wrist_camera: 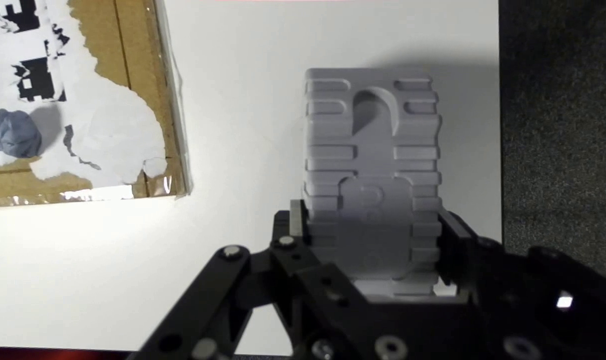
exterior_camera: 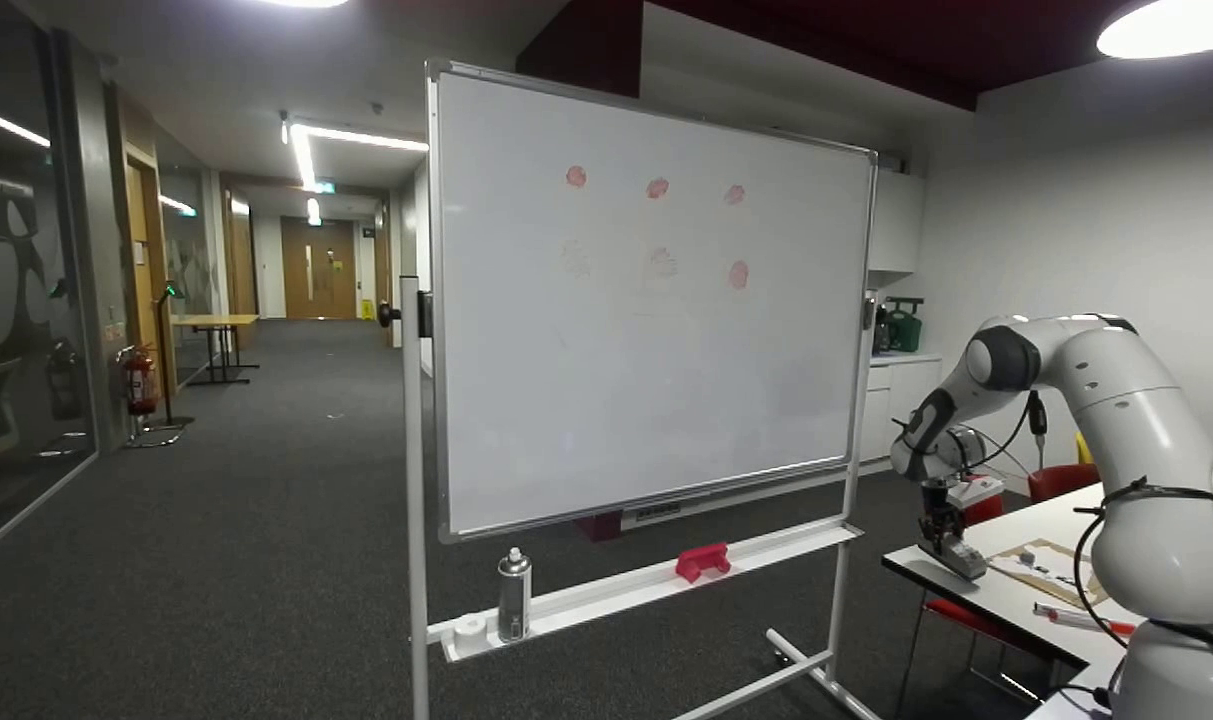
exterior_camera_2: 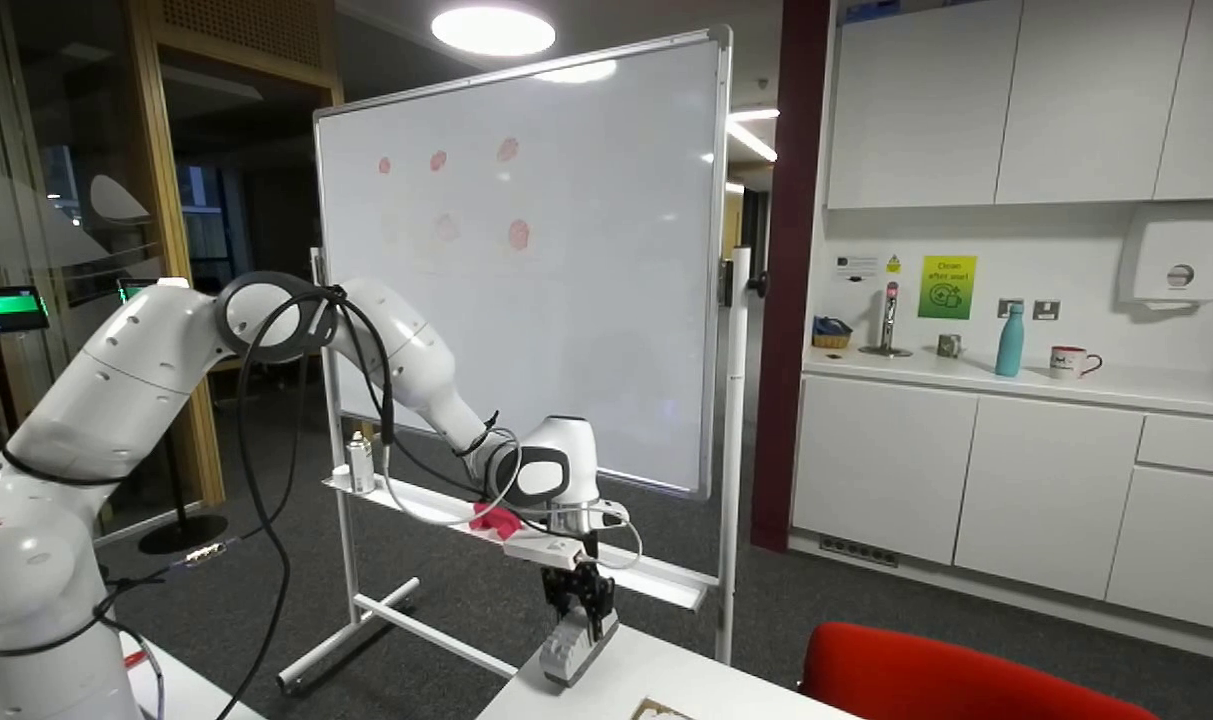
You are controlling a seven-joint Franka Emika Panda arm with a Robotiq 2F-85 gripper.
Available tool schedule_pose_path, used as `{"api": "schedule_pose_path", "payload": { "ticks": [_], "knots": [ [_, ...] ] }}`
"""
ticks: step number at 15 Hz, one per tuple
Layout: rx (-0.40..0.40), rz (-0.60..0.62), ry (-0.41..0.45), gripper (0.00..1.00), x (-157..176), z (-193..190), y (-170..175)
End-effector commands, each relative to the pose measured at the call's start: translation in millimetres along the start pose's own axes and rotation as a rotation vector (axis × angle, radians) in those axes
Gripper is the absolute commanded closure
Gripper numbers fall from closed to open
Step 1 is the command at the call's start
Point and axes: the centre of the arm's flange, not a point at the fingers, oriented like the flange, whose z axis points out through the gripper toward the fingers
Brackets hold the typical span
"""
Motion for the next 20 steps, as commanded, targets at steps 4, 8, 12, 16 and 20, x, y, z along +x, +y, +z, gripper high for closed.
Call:
{"api": "schedule_pose_path", "payload": {
  "ticks": [4, 8, 12, 16, 20],
  "knots": [
    [-0.017, -0.042, -0.016, 0.65, -2, -1, -11],
    [-0.006, -0.047, -0.021, 0.4, 3, 7, -14],
    [-0.006, -0.052, -0.022, 0.4, 4, 7, -16],
    [0.007, -0.056, -0.032, 0.65, 4, 10, -17],
    [0.006, -0.059, -0.031, 0.65, 3, 10, -16]
  ]
}}
